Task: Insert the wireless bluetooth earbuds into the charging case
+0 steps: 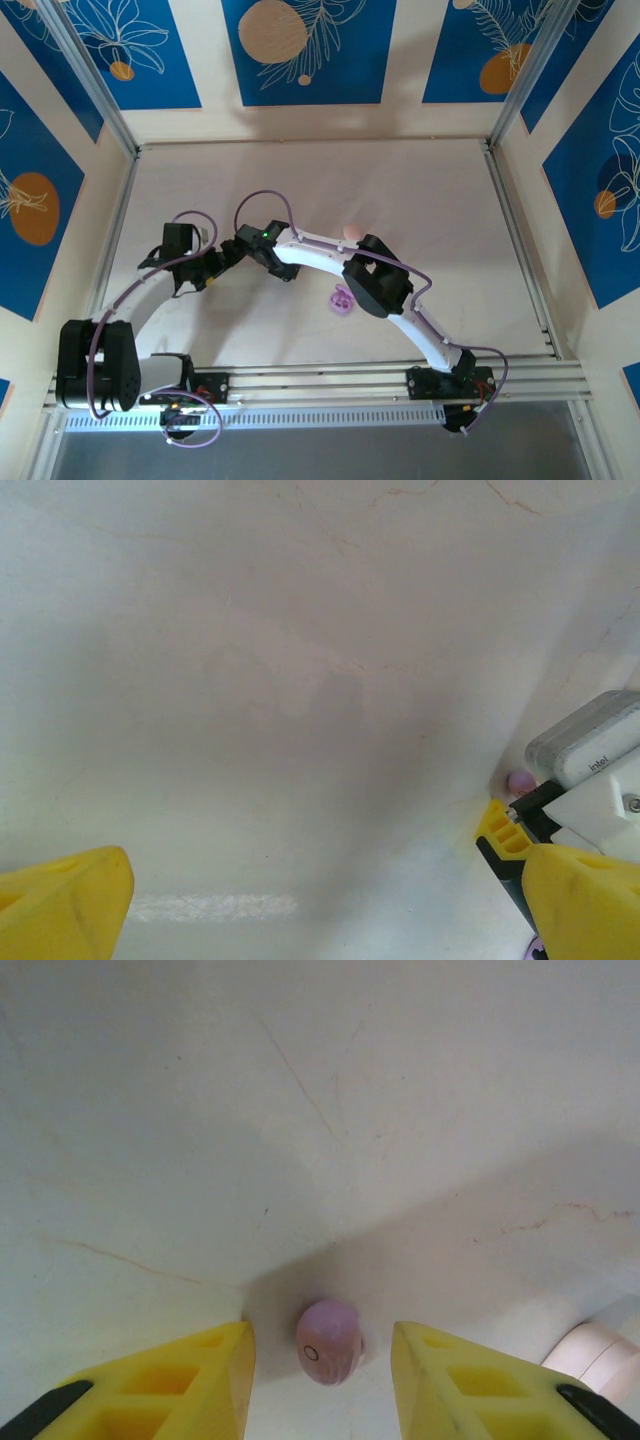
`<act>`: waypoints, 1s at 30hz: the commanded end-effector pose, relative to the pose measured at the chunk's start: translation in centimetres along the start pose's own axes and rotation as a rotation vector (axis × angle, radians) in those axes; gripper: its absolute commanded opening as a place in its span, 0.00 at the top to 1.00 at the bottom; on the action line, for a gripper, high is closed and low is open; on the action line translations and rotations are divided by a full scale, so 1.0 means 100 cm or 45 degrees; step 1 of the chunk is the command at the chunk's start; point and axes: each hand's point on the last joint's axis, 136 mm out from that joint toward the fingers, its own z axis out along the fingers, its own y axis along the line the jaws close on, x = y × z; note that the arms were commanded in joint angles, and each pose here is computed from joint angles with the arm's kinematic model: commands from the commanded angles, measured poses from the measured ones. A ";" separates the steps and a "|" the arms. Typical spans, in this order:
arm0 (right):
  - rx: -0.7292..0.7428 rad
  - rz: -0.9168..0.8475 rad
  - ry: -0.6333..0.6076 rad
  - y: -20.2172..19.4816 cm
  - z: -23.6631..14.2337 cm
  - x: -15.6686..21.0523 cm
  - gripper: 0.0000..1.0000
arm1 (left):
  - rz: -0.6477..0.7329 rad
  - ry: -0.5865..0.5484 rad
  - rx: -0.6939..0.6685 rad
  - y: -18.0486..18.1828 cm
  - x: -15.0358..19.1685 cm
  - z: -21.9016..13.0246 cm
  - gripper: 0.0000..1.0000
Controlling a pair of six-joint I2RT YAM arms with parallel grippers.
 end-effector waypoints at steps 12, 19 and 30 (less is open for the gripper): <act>0.014 -0.001 0.040 0.001 0.010 -0.002 0.62 | 0.055 -0.030 0.055 -0.012 -0.008 -0.008 0.00; 0.011 0.004 0.037 0.001 0.010 -0.004 0.64 | 0.060 -0.027 0.056 -0.012 -0.006 -0.008 0.00; 0.018 0.021 0.054 -0.003 0.012 -0.004 0.70 | 0.069 -0.028 0.055 -0.012 -0.006 -0.009 0.00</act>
